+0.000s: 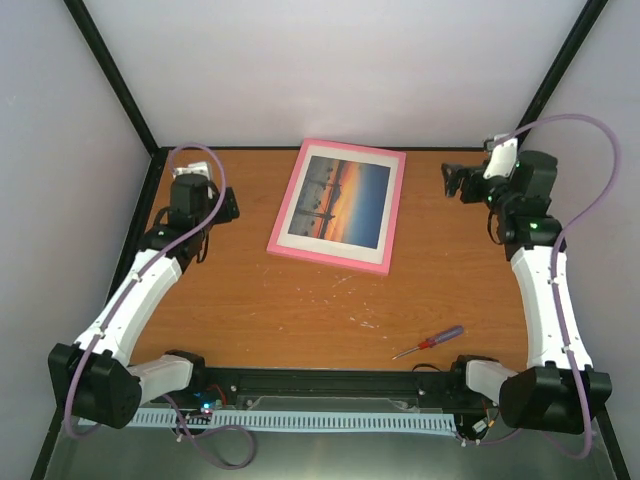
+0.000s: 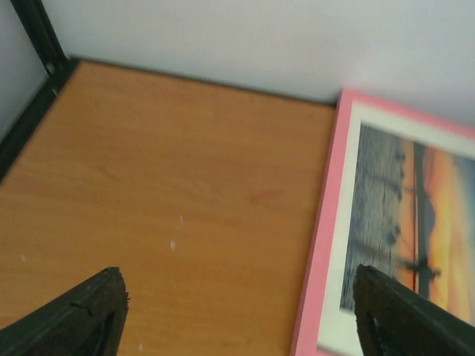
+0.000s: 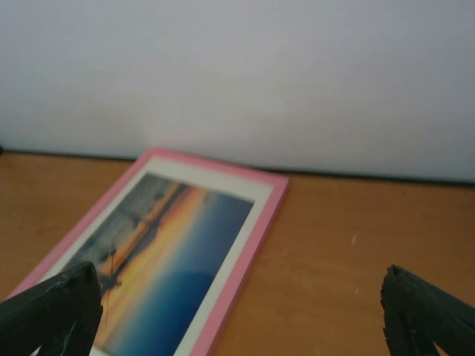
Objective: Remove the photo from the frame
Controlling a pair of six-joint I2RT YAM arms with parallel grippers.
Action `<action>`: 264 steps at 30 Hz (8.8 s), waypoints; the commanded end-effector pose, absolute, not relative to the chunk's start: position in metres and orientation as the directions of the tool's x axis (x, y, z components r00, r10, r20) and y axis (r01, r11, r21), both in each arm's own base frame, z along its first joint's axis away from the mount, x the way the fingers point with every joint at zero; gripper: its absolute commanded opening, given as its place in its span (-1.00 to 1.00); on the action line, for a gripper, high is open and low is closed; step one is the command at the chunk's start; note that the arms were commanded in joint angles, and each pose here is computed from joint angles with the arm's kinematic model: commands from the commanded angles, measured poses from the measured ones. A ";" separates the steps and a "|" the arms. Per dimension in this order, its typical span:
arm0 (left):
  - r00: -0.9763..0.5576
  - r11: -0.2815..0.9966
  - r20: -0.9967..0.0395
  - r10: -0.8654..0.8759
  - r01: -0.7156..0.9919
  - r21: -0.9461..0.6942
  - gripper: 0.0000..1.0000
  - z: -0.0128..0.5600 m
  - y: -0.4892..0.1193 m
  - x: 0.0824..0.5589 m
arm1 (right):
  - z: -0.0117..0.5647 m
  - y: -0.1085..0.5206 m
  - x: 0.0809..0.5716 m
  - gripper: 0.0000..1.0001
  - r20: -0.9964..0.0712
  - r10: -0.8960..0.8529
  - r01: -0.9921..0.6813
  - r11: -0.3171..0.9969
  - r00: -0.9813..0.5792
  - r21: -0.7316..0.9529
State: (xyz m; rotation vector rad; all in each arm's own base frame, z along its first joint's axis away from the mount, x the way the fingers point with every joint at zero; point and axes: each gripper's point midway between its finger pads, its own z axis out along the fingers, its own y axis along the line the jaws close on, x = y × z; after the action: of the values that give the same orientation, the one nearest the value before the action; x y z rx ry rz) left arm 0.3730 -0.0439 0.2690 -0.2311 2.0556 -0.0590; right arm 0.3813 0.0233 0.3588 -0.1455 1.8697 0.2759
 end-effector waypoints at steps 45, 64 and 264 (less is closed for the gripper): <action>-0.794 0.943 -0.601 -0.094 0.122 -0.310 0.31 0.104 -0.163 0.511 | 0.094 0.110 0.409 0.03 -0.499 -0.127 -0.371 0.825 -0.857 0.427; -0.851 0.939 -0.525 -0.031 0.154 -0.306 0.21 0.057 -0.164 0.490 | 0.075 0.125 0.387 0.25 -0.467 -0.163 -0.417 0.751 -0.869 0.512; 0.287 0.096 -0.477 0.831 0.770 0.630 0.06 0.176 -0.299 0.144 | 0.217 0.237 0.148 -0.94 -0.602 -0.769 -0.971 0.106 -0.216 0.214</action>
State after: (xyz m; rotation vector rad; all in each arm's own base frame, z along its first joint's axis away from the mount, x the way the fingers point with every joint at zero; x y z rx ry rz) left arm 0.1364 -0.3027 0.1775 1.6641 1.5262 -0.1083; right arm 0.1537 0.2224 0.1764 -1.7719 2.1828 0.7060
